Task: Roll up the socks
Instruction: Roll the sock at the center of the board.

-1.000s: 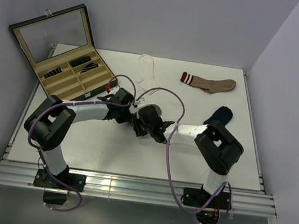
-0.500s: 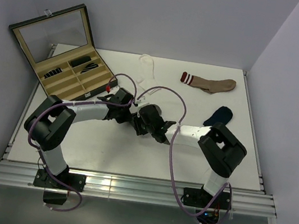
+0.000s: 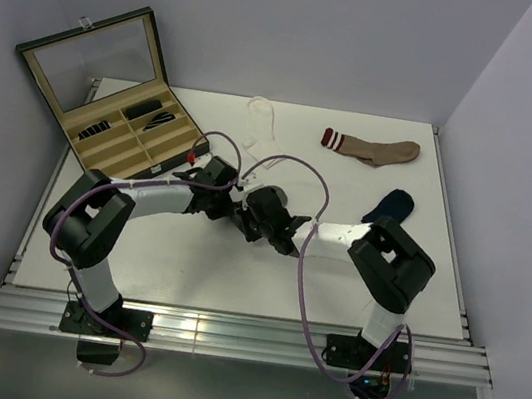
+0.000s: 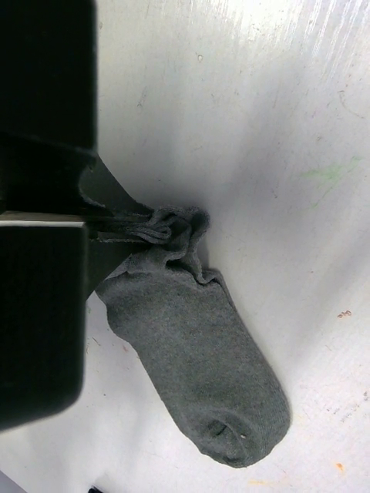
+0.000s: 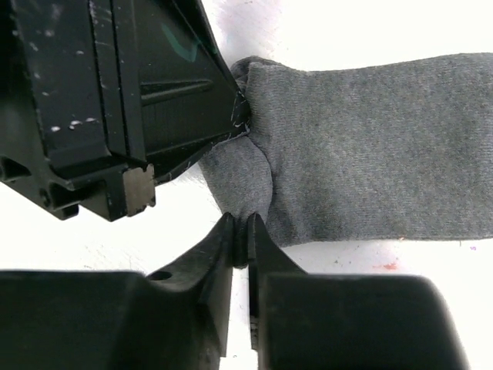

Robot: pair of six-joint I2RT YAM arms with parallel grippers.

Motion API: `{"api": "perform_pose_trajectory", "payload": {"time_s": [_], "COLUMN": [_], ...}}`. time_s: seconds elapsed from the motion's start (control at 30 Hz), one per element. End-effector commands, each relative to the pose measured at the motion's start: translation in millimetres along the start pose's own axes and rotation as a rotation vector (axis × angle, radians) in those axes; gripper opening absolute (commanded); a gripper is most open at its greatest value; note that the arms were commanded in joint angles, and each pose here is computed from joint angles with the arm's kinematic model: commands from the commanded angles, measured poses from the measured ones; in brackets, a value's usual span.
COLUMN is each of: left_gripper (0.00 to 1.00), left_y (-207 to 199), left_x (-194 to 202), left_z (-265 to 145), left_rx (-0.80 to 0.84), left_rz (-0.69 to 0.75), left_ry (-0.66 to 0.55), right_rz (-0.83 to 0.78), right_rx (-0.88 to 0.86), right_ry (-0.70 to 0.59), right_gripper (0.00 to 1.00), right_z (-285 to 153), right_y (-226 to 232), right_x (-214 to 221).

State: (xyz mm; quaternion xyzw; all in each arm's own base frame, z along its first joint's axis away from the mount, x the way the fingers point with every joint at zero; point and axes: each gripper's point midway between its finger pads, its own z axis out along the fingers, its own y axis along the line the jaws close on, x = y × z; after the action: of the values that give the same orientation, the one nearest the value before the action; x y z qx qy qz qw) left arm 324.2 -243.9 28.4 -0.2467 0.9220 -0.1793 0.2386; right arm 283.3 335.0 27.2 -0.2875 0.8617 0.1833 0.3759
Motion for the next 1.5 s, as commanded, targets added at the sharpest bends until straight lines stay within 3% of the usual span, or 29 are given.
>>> {"api": "perform_pose_trajectory", "payload": {"time_s": [0.0,0.07,0.2,0.37,0.47,0.63,0.83,1.47], "left_gripper": [0.06,0.16,0.34,0.68,0.77,0.8,0.74,0.7], "left_y": [-3,2,-2,-2,-4,-9,-18,-41], "left_x": [4,3,-2,-7,-12,-15,-12,-5], "left_z": [-3,-4,-13,-21,-29,-39,-35,-10], "left_rx": [0.017,0.013,0.047,0.072,0.103,0.168,0.221,0.304], "left_rz": [0.0,-0.004,-0.019,-0.042,-0.062,-0.062,-0.03,0.023], "left_ry": [0.005,-0.005,-0.035,-0.063,-0.093,-0.12,-0.109,-0.074], "right_rz": [-0.027,0.011,0.164,0.351,0.535,0.739,0.917,0.904], "right_rx": [-0.066,-0.098,-0.174,-0.37,-0.445,-0.581,-0.589,-0.518], "right_ry": [-0.053,-0.041,0.012,0.053,0.062,0.065,0.117,0.175], "right_gripper": [0.08,0.01,0.0,0.0,0.0,0.0,0.01,0.03], "right_z": [4,2,2,-5,-5,-10,-5,6], "right_y": [18,16,6,10,-1,-16,-29,-39], "right_x": [-14,-12,-8,-7,-7,-7,9,17]}}
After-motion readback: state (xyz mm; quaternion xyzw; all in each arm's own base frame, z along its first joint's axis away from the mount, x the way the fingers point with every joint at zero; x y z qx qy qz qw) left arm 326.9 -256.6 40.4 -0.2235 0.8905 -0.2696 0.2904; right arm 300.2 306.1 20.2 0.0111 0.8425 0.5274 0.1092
